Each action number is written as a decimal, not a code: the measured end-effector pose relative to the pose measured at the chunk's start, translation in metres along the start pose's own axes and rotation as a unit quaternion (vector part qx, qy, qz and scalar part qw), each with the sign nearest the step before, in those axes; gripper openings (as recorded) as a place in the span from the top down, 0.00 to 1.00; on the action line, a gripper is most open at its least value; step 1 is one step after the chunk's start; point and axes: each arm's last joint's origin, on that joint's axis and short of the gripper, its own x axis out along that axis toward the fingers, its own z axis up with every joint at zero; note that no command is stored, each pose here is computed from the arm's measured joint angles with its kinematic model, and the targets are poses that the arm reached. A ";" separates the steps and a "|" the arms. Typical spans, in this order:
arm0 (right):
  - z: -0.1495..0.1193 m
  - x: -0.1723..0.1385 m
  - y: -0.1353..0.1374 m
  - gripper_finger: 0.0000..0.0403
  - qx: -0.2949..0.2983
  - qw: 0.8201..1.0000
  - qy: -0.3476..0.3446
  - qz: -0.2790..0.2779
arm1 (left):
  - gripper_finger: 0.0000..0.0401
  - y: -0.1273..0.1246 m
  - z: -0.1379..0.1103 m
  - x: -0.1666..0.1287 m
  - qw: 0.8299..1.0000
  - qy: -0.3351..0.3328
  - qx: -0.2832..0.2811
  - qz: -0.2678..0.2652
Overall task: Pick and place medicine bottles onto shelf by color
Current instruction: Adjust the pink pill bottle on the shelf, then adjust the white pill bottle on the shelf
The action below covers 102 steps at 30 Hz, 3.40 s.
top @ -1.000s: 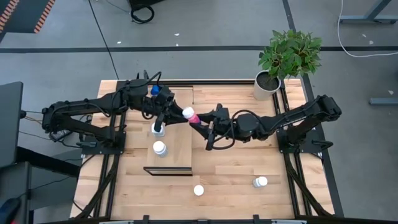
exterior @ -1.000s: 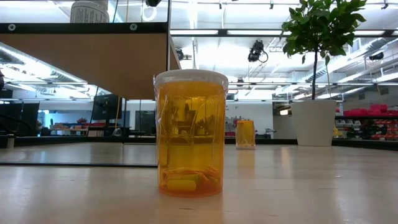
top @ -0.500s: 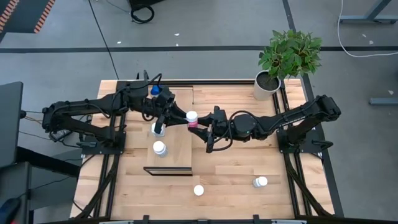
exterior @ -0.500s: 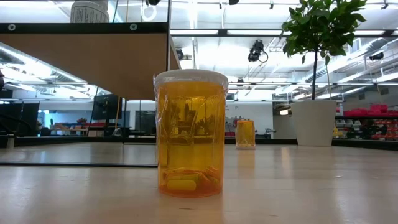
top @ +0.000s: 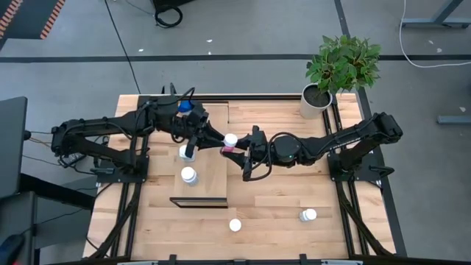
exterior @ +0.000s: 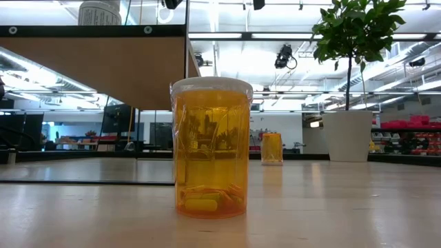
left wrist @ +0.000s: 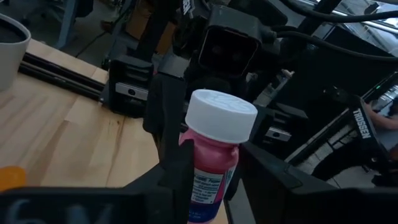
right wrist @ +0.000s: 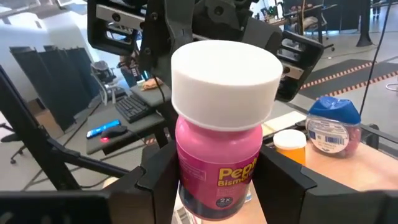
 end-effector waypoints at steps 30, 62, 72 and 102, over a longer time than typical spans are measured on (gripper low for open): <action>-0.090 0.040 0.017 0.54 -0.104 0.987 0.083 0.089 | 0.71 -0.005 0.012 -0.094 0.998 0.000 -0.007 0.059; -0.121 0.060 0.005 0.38 -0.105 0.988 0.084 0.078 | 0.71 -0.004 0.011 -0.094 0.998 0.005 -0.022 0.061; -0.106 0.057 0.009 0.34 -0.094 0.990 0.053 0.086 | 0.70 -0.010 0.009 -0.090 0.999 0.011 -0.016 0.043; 0.026 -0.015 -0.007 0.36 0.200 0.976 -0.068 -0.057 | 0.61 -0.031 -0.032 -0.079 0.972 0.175 0.157 -0.021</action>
